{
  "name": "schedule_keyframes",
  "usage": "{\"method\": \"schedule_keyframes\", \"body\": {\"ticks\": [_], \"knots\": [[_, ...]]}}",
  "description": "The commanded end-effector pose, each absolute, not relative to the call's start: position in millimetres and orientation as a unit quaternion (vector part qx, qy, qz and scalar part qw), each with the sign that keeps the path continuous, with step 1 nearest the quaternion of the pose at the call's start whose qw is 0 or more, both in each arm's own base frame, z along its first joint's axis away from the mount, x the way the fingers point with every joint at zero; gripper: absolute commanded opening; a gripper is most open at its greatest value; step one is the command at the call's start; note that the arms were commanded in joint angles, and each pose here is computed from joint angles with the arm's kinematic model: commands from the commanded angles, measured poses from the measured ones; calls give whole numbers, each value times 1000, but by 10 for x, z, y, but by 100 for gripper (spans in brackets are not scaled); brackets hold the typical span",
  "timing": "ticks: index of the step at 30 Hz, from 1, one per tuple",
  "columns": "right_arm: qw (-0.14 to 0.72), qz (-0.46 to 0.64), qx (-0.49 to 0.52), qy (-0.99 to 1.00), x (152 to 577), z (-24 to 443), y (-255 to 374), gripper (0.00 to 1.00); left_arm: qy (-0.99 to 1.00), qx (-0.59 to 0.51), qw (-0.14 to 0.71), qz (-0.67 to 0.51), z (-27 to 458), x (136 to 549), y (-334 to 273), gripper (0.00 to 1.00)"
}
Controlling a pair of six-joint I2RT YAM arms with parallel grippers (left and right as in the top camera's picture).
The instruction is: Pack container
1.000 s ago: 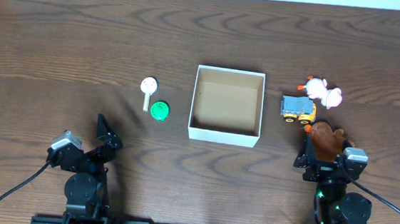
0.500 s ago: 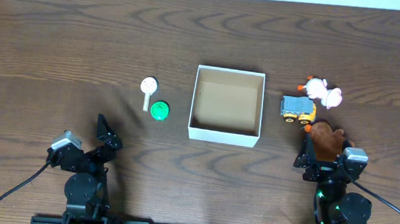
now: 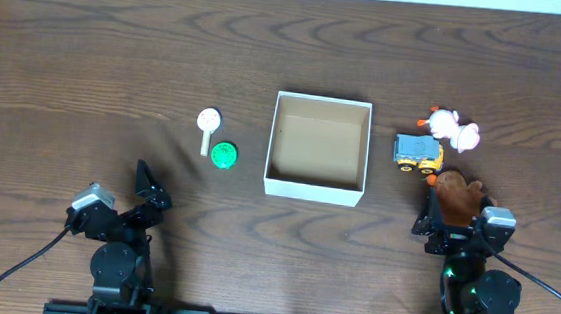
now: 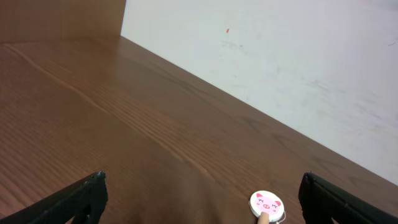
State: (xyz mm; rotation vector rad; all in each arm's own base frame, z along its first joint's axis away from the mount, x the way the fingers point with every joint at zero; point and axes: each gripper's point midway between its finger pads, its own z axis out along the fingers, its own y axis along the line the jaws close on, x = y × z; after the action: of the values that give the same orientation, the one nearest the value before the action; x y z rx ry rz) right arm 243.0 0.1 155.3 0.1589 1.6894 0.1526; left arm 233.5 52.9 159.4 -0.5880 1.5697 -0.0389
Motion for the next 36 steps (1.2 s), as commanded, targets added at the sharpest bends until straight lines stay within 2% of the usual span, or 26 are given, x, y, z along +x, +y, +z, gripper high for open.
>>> {"method": "schedule_keyframes", "body": {"ticks": [1,13,20,28,32,36], "knots": [[660,59,67,746,2431,1540,-20,99,710,-257,655,-5,1430,2340,539,98],[660,59,67,746,2431,1540,-20,99,703,-264,660,4,1462,2329,581,98],[660,59,67,746,2431,1540,-20,99,743,-169,647,-29,1602,2366,276,98],[660,59,67,746,2431,1540,-20,99,843,-92,529,35,2067,2361,238,98],[660,59,67,746,2431,1540,-20,99,890,-49,454,10,2288,2750,57,98],[660,59,67,746,2431,1540,-20,99,930,-27,366,-26,2242,3209,-139,98]]}}
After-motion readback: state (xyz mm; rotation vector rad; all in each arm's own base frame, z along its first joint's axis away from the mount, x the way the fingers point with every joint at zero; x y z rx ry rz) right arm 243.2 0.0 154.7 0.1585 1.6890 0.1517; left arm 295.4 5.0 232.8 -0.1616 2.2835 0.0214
